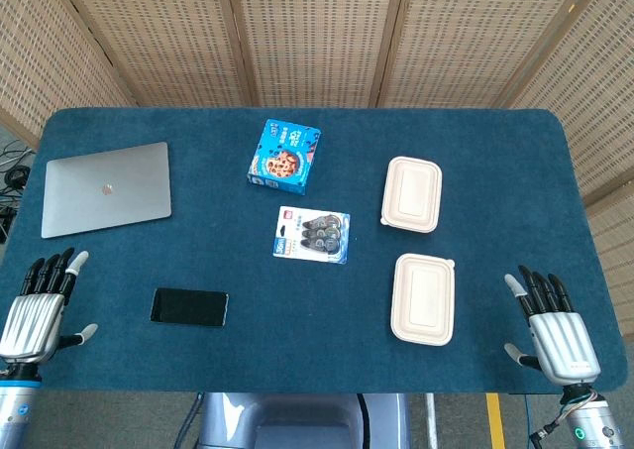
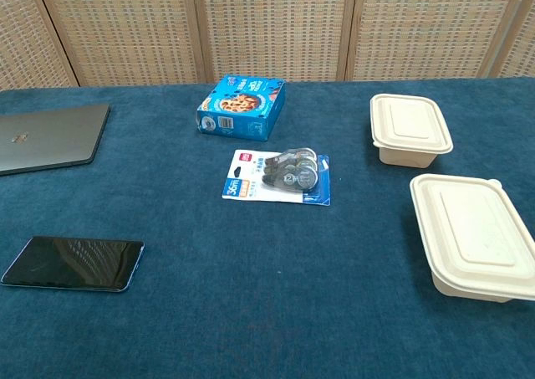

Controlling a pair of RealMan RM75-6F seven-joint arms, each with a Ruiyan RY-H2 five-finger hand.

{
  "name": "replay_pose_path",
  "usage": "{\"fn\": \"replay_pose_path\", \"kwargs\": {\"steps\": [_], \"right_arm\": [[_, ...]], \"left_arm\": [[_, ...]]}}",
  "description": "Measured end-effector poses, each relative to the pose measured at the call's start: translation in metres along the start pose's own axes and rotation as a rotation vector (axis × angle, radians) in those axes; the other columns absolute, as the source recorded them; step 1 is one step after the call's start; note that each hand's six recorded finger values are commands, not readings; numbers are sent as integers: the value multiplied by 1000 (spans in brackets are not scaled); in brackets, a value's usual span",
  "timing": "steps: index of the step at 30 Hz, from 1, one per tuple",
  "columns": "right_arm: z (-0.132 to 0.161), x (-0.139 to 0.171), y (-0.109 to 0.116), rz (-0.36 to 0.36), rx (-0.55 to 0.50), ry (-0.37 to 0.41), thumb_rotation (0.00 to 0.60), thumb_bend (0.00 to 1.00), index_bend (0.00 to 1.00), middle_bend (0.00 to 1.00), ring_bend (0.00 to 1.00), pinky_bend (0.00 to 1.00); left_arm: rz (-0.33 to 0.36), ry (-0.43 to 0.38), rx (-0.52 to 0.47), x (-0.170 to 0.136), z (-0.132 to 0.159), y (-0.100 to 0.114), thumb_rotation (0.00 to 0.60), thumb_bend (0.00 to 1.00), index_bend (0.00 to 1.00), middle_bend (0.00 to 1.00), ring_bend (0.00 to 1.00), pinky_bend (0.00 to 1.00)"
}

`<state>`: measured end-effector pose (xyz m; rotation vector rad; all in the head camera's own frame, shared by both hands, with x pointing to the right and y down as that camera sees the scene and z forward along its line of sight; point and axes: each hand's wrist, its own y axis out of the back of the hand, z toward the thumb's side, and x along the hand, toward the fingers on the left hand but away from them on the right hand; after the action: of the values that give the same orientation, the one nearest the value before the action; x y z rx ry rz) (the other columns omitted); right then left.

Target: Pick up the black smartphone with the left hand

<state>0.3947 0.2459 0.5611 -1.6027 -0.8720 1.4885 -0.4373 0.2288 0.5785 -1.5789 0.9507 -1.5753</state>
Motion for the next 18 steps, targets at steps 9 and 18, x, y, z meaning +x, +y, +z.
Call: {"fn": "replay_pose_path", "kwargs": {"steps": [9,18], "right_arm": [[-1,0,-1,6,-2,-3,600,53,6,0,0,0],[0,1,0,2,-2,1,600,53,6,0,0,0]], "left_arm": [[-5,-6,-9,0,1,0,600,95,22,0,0,0],[-7,-13,-24,-1,2,1,600,95,22,0,0,0]]}}
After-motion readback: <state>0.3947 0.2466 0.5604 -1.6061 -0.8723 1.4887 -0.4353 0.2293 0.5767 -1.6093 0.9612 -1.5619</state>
